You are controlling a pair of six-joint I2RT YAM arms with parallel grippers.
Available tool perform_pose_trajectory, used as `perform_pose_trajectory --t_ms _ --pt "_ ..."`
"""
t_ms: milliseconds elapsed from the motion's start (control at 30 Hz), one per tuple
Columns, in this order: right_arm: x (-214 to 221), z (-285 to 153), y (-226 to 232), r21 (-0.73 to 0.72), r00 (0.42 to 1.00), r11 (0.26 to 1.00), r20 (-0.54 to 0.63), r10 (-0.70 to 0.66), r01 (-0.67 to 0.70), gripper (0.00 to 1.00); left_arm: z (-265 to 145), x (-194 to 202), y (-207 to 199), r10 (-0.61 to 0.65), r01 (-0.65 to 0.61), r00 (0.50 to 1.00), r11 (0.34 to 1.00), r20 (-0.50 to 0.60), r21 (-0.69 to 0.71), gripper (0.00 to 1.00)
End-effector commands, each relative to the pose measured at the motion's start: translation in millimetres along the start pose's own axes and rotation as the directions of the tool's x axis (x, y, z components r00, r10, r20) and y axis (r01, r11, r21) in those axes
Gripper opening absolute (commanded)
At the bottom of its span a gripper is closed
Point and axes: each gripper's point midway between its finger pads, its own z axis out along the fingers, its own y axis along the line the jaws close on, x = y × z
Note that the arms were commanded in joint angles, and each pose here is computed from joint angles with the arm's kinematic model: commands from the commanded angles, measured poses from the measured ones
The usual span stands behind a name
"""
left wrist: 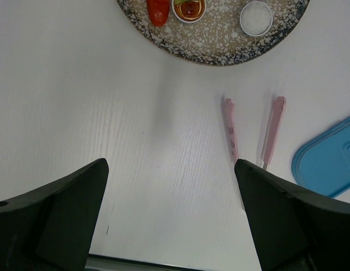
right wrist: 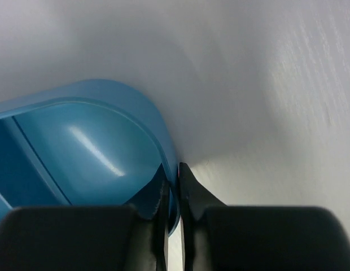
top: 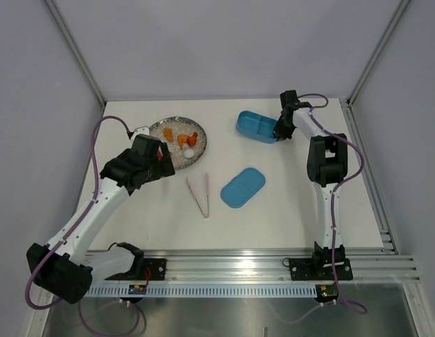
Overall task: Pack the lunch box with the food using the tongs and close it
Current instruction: Move the packing box to the center of the board.
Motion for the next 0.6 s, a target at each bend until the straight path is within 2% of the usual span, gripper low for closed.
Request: perform_pose_trajectory --t_ms 0,400,500,567 --pt "-4 -32 23 -0.056 0.997 0.997 0.059 -0.051 0.055 0.07 -10 -24 0 -0.018 0.018 0.997 1.0 0.079 0.007 0.99" --pt "47 -49 70 -0.043 0.987 0.987 0.054 -0.152 0.154 0.07 -8 -26 -2 -0.017 0.016 0.997 1.0 0.069 0.012 0.99" --pt "52 -47 72 -0.019 0.985 0.986 0.054 -0.163 0.164 0.09 -8 -26 -3 -0.009 0.009 0.998 1.0 0.068 0.014 0.99" --pt "56 -46 72 -0.012 0.985 0.986 0.045 -0.166 0.167 0.16 -9 -26 -2 -0.008 0.007 0.998 1.0 0.067 0.015 0.99"
